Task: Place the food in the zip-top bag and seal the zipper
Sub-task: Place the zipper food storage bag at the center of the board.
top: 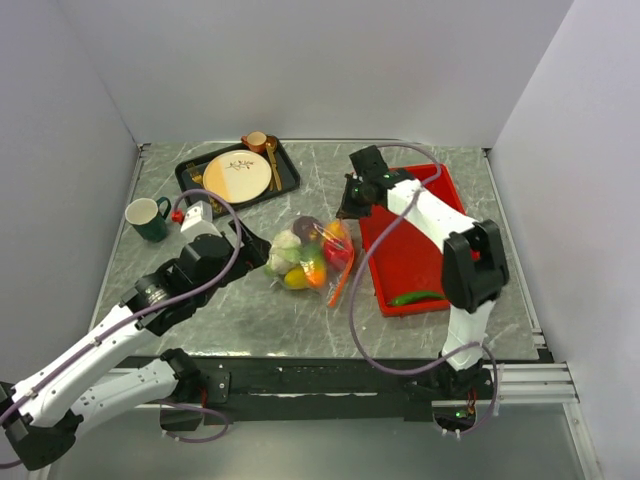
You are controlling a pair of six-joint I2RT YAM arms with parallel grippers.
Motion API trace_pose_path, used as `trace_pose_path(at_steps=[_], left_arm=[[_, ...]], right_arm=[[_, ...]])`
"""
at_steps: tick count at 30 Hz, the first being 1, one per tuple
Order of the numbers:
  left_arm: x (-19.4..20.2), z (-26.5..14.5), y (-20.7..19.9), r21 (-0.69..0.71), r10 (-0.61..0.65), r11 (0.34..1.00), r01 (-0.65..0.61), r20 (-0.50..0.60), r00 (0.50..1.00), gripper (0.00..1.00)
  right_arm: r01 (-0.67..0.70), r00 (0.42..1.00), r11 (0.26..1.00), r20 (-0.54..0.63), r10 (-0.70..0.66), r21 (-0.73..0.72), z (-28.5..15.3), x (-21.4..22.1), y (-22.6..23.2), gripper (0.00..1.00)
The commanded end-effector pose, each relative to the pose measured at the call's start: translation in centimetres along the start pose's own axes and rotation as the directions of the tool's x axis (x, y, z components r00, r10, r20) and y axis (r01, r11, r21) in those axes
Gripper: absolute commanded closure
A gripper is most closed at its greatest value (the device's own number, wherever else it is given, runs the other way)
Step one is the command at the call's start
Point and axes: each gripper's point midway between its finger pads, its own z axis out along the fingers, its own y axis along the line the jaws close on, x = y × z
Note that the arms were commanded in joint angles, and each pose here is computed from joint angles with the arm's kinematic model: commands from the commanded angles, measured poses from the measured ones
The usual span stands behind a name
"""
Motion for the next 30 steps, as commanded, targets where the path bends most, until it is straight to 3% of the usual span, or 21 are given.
trace_pose_path(at_steps=[1,4,5,6,8,16,30], left_arm=[[-0.2,0.1,-1.1,0.046,0.012,0.999,-0.012,0.004,1.000,0.01],[0.0,0.4,-1.0,0.035,0.016,0.999,-0.016,-0.002,1.000,0.01],[0.2,0.6,-1.1,0.033,0.019,0.999,-0.018,-0.009,1.000,0.01],[0.3,0.7,-1.1,0.034,0.016,0.999,-0.016,-0.013,1.000,0.01],[0.5,1.0,-1.5,0.041,0.019,0.999,-0.018,-0.023,1.000,0.01],[0.9,2.2,-2.8,0.058,0.063,0.997,-0.060,-0.050,0.997,0.01],[1.2,3.7,-3.1,0.030,0.076,0.997,-0.074,-0.079,0.994,0.01]], right_arm=[[0.065,0.998,0.997,0.001,-0.065,0.047,0.9,-0.7,0.6,0.97],[0.074,0.995,0.997,0.059,-0.076,0.035,-0.4,-2.2,0.9,0.90],[0.073,0.994,0.997,0.077,-0.076,0.040,-0.9,-2.7,0.6,0.83],[0.069,0.992,0.997,0.099,-0.073,0.042,-1.4,-3.3,0.4,0.70],[0.066,0.987,0.997,0.143,-0.071,0.037,-3.1,-4.2,0.2,0.21],[-0.011,0.965,0.998,0.264,-0.006,0.065,-8.6,-6.0,-3.7,0.17],[-0.143,0.957,0.976,0.273,0.094,0.165,-10.2,-1.6,-13.3,0.17]])
